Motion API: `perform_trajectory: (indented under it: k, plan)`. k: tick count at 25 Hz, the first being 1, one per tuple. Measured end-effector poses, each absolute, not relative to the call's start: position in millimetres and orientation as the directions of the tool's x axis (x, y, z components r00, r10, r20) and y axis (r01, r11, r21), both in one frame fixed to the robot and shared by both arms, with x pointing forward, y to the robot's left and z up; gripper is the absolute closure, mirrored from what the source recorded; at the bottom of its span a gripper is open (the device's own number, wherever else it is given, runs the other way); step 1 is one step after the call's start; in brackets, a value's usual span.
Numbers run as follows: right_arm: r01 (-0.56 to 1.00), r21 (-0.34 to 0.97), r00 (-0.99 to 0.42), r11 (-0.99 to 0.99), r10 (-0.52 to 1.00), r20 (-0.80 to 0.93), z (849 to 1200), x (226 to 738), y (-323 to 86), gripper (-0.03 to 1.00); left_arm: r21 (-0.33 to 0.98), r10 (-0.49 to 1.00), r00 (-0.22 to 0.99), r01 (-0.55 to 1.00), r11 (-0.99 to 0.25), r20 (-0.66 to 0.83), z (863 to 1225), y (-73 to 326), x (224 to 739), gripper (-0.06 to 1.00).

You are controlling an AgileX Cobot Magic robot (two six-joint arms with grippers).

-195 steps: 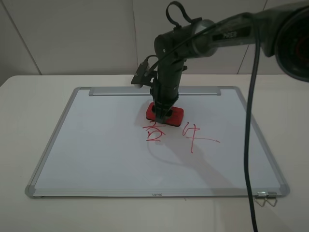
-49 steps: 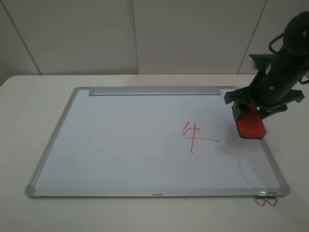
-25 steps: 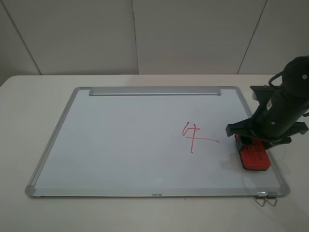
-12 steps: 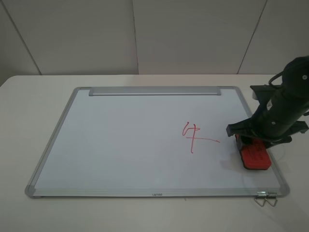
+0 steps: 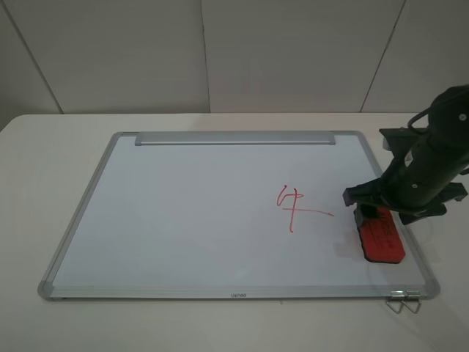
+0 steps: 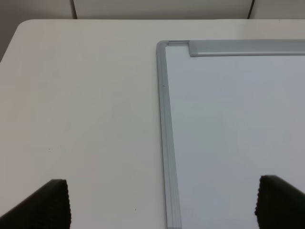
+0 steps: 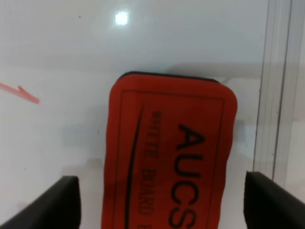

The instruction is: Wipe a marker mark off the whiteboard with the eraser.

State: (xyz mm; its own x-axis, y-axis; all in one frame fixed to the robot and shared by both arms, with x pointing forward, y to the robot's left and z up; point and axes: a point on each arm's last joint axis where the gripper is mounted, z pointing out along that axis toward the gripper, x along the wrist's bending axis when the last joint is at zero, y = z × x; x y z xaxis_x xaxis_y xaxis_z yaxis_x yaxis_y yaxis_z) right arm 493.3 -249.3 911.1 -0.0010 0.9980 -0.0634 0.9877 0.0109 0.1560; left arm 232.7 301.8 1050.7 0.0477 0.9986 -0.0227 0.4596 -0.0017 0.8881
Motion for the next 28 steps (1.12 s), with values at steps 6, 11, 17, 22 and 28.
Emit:
perform_trajectory:
  k: [6, 11, 17, 22, 28]
  plan:
    - [0.973, 0.232, -0.004, 0.016, 0.999, -0.052, 931.1, 491.9, -250.6, 0.21, 0.888, 0.999, 0.048, 0.46, -0.002, -0.023, 1050.7, 301.8, 232.7, 0.17]
    - [0.937, 0.349, 0.037, -0.02, 0.998, -0.043, 974.5, 480.4, -271.3, 0.16, 0.888, 0.999, 0.048, 0.46, -0.002, -0.023, 1050.7, 301.8, 232.7, 0.17]
    - [0.876, 0.477, 0.112, -0.073, 0.992, -0.054, 1037.0, 434.6, -302.9, 0.15, 0.888, 0.999, 0.048, 0.46, -0.002, -0.023, 1050.7, 301.8, 232.7, 0.17]
    - [0.801, 0.589, 0.145, -0.104, 0.989, -0.022, 1077.0, 379.4, -306.7, 0.15, 0.888, 0.999, 0.048, 0.46, -0.002, -0.023, 1050.7, 301.8, 232.7, 0.17]
    - [0.7, 0.697, 0.144, -0.155, 0.987, 0.075, 1100.3, 311.9, -302.8, 0.15, 0.888, 0.999, 0.048, 0.46, -0.002, -0.023, 1050.7, 301.8, 232.7, 0.17]
